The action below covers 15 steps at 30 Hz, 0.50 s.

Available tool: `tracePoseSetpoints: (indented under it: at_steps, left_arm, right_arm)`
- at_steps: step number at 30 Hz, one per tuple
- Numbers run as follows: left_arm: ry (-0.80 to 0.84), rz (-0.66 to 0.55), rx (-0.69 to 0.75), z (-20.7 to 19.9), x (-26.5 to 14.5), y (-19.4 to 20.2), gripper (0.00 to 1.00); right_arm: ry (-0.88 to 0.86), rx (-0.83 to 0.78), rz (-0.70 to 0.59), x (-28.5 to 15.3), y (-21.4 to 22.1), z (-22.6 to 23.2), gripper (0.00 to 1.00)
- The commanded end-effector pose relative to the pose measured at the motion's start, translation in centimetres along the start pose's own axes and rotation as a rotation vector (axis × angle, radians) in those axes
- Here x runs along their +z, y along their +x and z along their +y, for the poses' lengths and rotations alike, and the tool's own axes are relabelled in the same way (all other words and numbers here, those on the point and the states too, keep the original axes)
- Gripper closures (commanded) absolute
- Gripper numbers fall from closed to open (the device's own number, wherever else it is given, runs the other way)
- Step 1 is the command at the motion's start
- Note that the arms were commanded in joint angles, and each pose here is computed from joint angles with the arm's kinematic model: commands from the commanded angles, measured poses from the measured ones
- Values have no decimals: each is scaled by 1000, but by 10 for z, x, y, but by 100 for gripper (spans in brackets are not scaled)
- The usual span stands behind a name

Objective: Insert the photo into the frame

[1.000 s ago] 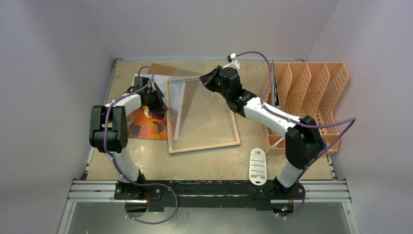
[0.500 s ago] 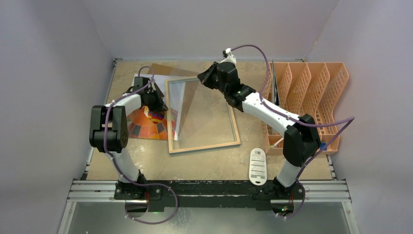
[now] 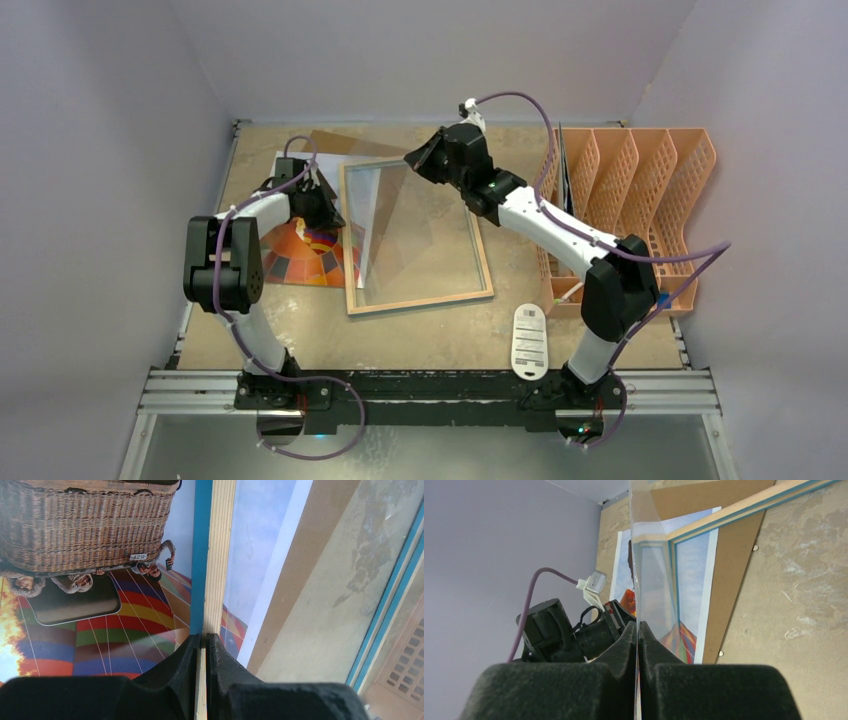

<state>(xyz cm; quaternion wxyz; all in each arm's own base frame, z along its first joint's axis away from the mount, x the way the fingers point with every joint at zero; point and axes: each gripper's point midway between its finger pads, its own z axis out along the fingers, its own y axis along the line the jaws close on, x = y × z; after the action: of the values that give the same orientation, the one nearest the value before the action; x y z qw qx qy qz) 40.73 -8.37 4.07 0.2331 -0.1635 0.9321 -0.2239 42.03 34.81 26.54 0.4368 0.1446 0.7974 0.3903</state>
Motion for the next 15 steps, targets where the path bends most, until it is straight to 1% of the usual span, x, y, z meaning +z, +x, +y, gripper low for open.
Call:
tracePoseSetpoints:
  at_steps: [1,9,12,15]
  left_arm:
    - [-21,34,-4,9,6,8,89]
    - [-22,38,-4,9,7,9,89]
    - [-21,35,-3,9,7,8,89]
    - [-22,40,-5,10,8,9,90]
  right_arm:
    - [-28,72,-36,-10,-23,27,100]
    - [-37,92,-24,-13,-23,32,100]
    - [-49,80,-78,-13,-33,32,100]
    - [-50,57,-82,-10,-32,31,100]
